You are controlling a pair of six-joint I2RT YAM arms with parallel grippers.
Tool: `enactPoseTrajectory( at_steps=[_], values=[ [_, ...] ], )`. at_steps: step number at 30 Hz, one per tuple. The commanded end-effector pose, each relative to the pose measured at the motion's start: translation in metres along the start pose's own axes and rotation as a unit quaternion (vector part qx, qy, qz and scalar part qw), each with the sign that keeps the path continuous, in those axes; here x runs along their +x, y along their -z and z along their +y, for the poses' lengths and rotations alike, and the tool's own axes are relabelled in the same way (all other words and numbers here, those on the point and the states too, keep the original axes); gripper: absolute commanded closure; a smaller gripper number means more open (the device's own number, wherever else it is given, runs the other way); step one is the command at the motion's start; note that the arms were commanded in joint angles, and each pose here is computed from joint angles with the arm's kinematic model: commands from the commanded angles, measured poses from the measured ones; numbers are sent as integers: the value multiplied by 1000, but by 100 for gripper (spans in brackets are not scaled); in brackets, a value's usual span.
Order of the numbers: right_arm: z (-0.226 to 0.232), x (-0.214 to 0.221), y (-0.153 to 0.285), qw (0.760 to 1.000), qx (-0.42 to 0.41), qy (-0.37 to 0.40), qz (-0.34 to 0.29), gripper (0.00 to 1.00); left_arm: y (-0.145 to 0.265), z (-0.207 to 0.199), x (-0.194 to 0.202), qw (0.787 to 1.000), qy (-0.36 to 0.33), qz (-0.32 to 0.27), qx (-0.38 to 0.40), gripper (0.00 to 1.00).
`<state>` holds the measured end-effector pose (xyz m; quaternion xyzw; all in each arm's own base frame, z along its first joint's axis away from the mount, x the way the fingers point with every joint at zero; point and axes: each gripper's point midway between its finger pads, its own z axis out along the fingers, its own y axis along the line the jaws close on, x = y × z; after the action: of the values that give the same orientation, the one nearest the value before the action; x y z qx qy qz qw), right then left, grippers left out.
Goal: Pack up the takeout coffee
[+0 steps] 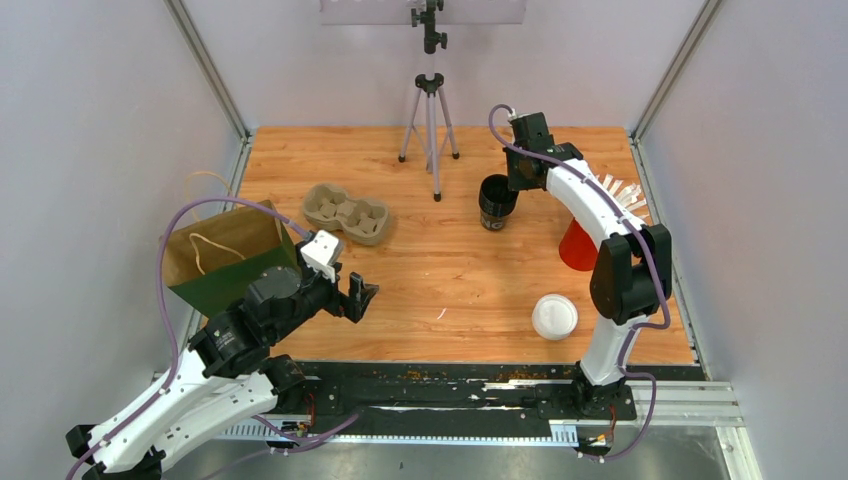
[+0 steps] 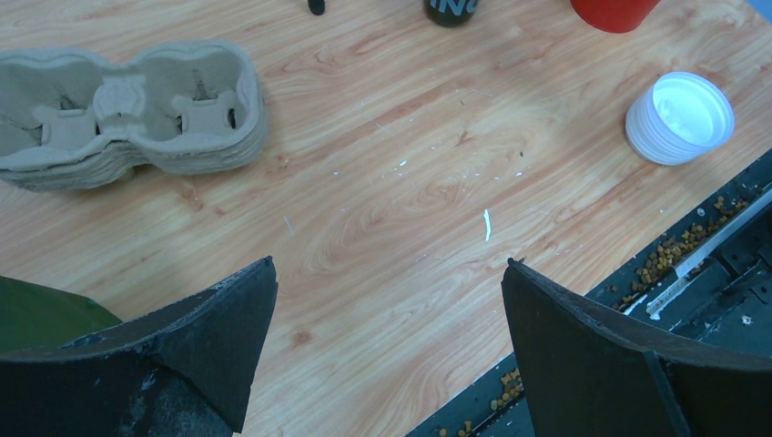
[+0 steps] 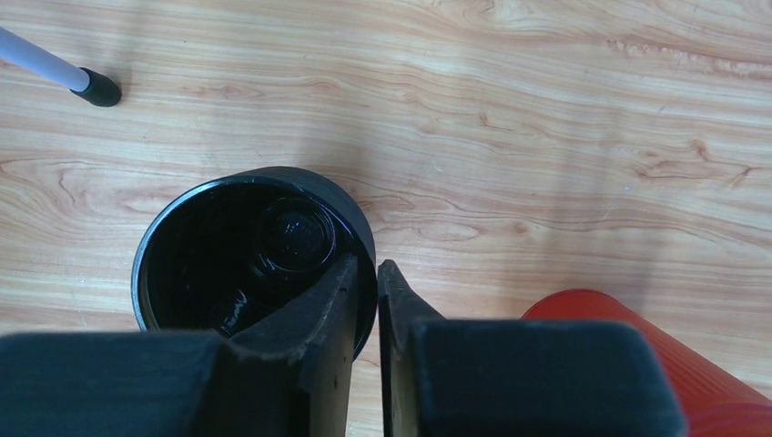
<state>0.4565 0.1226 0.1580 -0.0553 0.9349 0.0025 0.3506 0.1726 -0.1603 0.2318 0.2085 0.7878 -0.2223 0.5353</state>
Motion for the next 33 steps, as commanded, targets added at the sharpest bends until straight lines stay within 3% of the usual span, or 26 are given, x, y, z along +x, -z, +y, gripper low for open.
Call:
enactPoseTrajectory(
  at_steps=[1,6,20,33],
  values=[
    [-6,-24,9,1000,8,2,-29,88,0,-4,-15,1000,-4,-23,8,0],
    [-6,-30,17,999,7,1,-34,100,0,-3,-14,1000,-4,-23,6,0],
    [-6,-42,42,998,-14,-28,-54,100,-3,-5,-11,1000,-6,-14,10,0],
    [-3,-69,93,993,-46,-38,-102,100,-5,-3,-9,1000,-9,-8,4,0]
  ],
)
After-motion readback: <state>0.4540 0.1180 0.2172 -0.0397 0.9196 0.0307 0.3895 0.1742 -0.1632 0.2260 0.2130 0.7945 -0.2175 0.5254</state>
